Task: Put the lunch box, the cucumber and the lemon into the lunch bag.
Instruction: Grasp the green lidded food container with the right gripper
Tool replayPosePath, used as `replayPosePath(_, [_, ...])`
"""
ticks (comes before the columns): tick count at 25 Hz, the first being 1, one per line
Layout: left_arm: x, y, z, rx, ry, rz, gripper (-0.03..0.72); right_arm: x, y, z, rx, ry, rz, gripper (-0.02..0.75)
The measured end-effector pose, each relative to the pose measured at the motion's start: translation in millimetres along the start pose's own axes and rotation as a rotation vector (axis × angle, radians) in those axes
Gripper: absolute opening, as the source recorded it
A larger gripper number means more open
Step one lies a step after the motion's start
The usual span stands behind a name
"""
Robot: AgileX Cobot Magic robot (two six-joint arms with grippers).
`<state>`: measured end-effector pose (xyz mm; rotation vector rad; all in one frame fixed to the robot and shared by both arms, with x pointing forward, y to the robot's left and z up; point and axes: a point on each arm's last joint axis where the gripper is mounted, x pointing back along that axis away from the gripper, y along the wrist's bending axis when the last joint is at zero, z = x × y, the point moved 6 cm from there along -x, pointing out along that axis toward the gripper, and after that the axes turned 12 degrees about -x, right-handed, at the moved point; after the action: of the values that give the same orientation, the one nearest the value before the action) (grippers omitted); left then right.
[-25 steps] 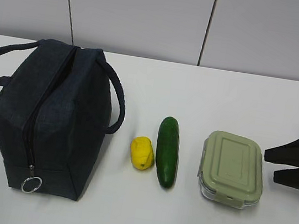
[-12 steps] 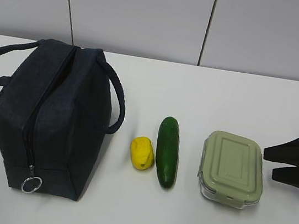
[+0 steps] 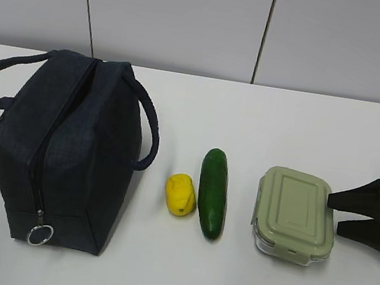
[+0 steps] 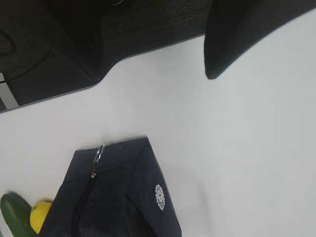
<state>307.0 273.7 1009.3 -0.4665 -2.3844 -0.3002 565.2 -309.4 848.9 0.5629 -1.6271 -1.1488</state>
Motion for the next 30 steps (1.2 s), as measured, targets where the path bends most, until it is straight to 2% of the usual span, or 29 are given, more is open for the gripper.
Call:
replayPosePath(6, [0,0.0,0,0.0,0.0,0.0,0.447,-9,-7,0,-0.019,0.004,-0.013,0.58])
replayPosePath(23, [0,0.0,0,0.0,0.0,0.0,0.447,-14,-5,-1,-0.015,-0.001,-0.024,0.581])
replayPosePath(30, [0,0.0,0,0.0,0.0,0.0,0.447,-30,2,7,0.013,0.045,-0.029,0.581])
